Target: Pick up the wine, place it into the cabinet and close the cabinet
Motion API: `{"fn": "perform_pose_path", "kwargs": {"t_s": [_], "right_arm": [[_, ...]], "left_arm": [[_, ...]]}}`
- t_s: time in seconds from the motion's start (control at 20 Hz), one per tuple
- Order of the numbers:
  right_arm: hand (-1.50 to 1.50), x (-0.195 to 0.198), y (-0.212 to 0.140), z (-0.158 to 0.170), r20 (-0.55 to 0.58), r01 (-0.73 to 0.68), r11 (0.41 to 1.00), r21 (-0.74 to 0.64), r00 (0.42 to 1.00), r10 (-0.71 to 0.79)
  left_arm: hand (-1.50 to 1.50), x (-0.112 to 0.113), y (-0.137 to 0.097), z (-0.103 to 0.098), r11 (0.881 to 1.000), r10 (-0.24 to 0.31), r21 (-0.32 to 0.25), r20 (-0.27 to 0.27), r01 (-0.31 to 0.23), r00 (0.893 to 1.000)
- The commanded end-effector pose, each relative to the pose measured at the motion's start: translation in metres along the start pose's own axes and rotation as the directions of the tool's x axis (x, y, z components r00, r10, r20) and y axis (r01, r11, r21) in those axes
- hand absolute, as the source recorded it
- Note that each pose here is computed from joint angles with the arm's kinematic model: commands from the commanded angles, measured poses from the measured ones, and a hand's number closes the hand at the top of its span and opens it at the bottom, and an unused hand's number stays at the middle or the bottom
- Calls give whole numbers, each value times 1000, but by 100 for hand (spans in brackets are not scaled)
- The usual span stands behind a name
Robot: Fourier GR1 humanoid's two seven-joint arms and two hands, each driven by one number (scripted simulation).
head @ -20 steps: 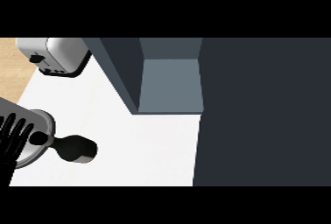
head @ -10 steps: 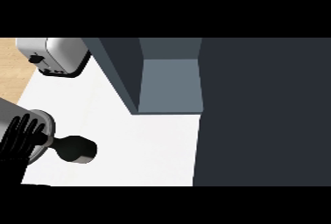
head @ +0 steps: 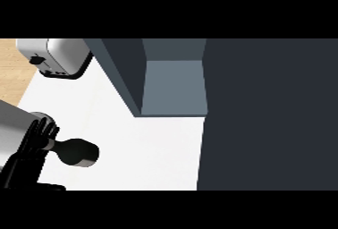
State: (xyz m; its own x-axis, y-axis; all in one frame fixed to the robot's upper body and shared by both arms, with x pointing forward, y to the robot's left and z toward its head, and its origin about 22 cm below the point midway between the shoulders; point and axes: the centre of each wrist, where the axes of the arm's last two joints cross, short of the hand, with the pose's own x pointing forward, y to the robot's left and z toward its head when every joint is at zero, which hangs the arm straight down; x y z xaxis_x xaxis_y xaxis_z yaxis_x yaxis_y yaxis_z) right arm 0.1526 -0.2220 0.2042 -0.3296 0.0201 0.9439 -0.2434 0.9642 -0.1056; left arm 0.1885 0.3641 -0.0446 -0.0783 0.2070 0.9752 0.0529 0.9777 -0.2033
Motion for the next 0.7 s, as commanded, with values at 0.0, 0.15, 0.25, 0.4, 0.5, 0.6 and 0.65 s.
{"fn": "perform_pose_path", "kwargs": {"t_s": [0.0,0.15,0.25,0.4,0.5,0.6,0.65], "right_arm": [[-150,20,3,17,53,27,998,54,998,-30],[-150,20,3,28,55,50,998,32,997,-51],[-150,23,0,23,67,31,999,26,997,-32],[-150,26,10,21,62,50,998,38,997,-53],[-150,28,6,28,70,42,998,46,996,-45],[-150,26,6,20,62,35,999,31,997,-36],[-150,30,5,34,55,21,999,38,998,-23]], "left_arm": [[-150,-7,10,-10,1000,16,14,28,-16,999],[-150,-18,-4,6,1000,-3,2,-3,3,1000],[-150,-10,9,-6,1000,-14,-4,1,14,1000],[-150,-42,0,10,1000,16,-11,-4,-16,1000],[-150,-15,11,-23,1000,5,-1,-13,-5,1000],[-150,-35,6,-1,1000,-8,-13,-19,8,1000],[-150,-47,13,-5,1000,5,-8,-17,-5,1000]]}}
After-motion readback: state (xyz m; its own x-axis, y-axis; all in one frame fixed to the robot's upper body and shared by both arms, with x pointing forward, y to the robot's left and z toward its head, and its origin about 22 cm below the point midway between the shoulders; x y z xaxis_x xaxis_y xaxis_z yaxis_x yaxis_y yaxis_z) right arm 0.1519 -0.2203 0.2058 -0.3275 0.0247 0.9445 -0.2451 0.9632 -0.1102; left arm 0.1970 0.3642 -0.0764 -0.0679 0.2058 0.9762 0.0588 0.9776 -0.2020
